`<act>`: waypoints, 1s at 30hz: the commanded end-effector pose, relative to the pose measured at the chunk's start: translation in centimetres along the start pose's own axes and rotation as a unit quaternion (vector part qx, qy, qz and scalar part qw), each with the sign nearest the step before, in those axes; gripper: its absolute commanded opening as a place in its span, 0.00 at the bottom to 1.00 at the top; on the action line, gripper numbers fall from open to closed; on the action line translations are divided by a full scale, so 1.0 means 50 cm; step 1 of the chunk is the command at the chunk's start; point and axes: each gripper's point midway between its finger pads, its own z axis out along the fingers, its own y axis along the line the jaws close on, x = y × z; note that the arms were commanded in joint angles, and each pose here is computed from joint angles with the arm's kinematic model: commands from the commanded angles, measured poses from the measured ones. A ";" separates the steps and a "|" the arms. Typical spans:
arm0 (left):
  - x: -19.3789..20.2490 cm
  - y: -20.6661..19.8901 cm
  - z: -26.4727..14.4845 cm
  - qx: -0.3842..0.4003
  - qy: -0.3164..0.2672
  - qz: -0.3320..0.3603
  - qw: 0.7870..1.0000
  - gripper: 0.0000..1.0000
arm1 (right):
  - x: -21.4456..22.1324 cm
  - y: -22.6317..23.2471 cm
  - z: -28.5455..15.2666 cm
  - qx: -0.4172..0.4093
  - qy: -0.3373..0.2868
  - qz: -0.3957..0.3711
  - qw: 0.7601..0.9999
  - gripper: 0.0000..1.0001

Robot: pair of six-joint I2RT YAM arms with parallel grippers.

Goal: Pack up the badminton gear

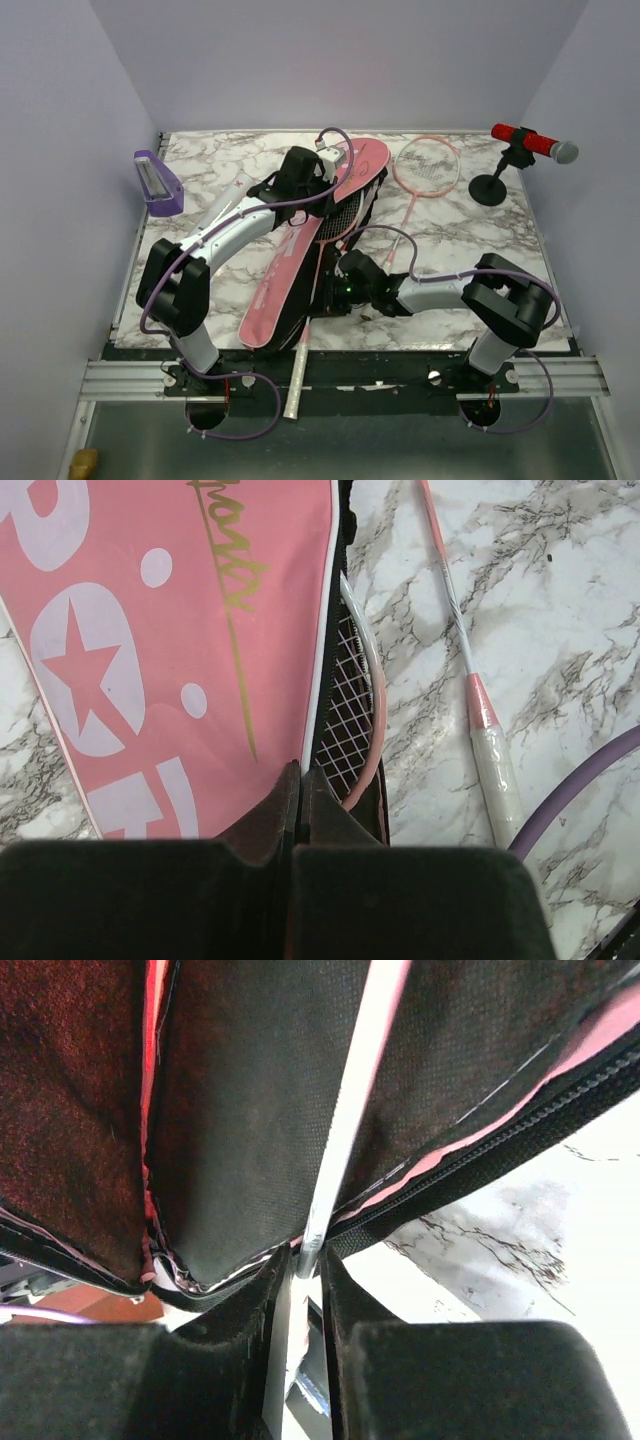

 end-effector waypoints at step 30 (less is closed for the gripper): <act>-0.016 0.007 -0.004 -0.004 -0.019 -0.005 1.000 0.00 | -0.207 0.057 -0.061 -0.065 -0.100 0.053 0.991 0.00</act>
